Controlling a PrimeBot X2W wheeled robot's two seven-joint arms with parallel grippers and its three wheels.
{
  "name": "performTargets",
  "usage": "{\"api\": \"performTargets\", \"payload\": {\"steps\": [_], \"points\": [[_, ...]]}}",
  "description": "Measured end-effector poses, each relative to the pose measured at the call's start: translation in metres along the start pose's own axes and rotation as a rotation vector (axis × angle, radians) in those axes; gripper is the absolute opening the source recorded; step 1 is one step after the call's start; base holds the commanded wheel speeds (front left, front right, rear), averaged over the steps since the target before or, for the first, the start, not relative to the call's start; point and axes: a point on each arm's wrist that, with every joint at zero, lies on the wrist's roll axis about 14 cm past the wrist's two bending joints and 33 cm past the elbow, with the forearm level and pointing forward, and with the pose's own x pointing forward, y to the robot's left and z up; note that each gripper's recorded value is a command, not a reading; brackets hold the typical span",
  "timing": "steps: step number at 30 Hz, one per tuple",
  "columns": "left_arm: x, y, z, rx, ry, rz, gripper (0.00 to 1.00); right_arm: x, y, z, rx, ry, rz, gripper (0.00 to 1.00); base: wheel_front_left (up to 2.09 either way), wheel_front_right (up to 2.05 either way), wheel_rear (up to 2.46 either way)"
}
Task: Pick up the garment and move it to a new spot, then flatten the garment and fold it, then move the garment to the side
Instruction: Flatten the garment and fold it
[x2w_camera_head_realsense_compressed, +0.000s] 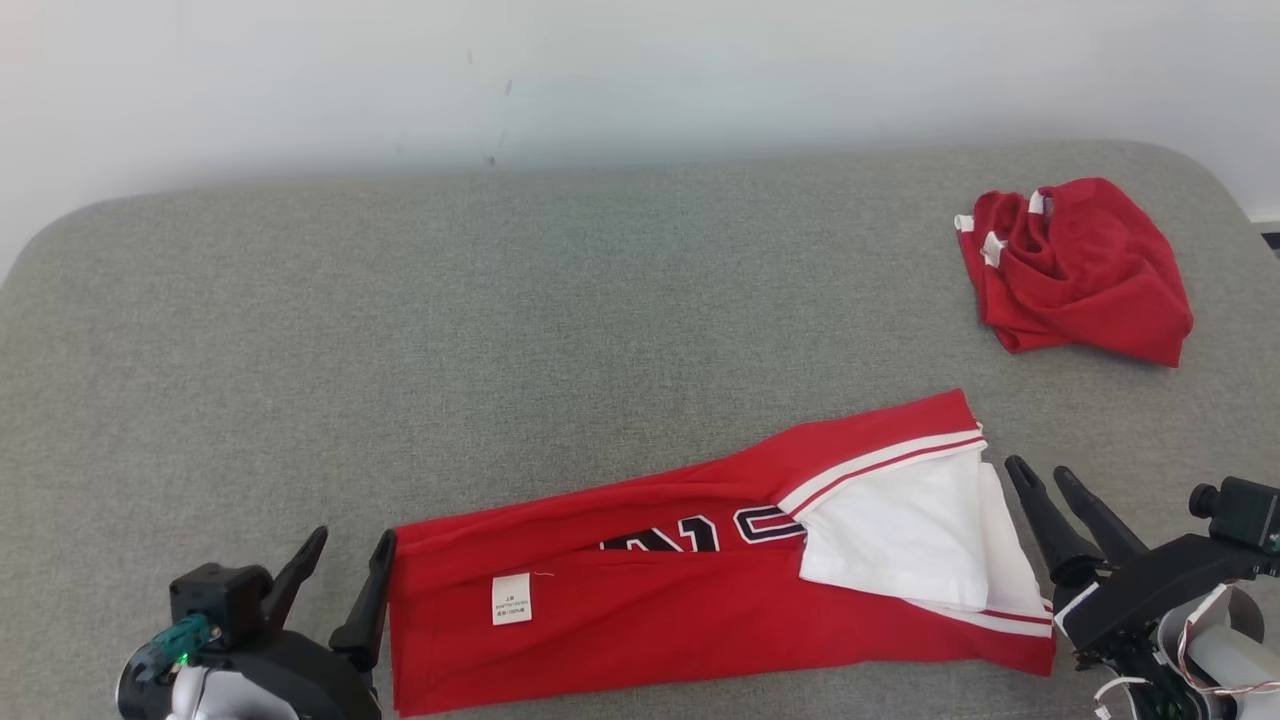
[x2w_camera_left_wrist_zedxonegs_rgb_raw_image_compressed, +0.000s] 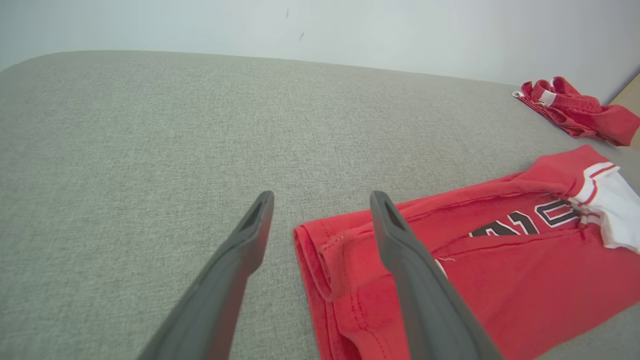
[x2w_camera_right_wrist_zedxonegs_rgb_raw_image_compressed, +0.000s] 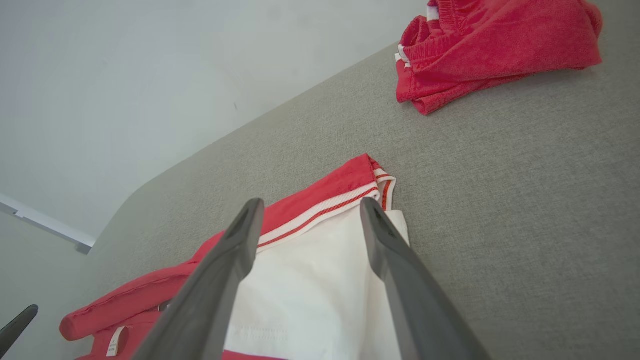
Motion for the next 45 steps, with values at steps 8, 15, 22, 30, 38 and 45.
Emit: {"api": "performTargets", "payload": {"steps": [8, 15, 22, 30, 38, 45], "points": [[-0.005, -0.002, 0.001, -0.049, -0.022, 0.027, 1.00, -0.011, -0.018, 0.003, 0.021, -0.046, -0.098, 1.00, 0.00, 0.00, 0.00], [-0.006, -0.006, 0.001, -0.068, -0.031, 0.026, 1.00, -0.008, -0.025, -0.003, 0.044, -0.046, -0.150, 1.00, 0.00, 0.00, 0.00], [-0.005, -0.009, 0.004, -0.082, -0.045, 0.016, 1.00, -0.002, -0.036, -0.016, 0.078, -0.019, -0.205, 1.00, 0.00, 0.00, 0.00], [-0.004, -0.007, 0.003, -0.087, -0.047, 0.019, 1.00, 0.013, -0.049, -0.024, 0.136, 0.012, -0.268, 1.00, 0.00, 0.00, 0.00], [-0.009, 0.005, 0.003, -0.089, -0.053, 0.051, 1.00, 0.030, -0.042, -0.051, 0.193, 0.131, -0.251, 1.00, 0.00, 0.00, 0.00], [-0.012, 0.010, 0.004, -0.089, -0.058, 0.068, 1.00, 0.037, -0.032, -0.064, 0.209, 0.200, -0.216, 1.00, 0.00, 0.00, 0.00]]}}
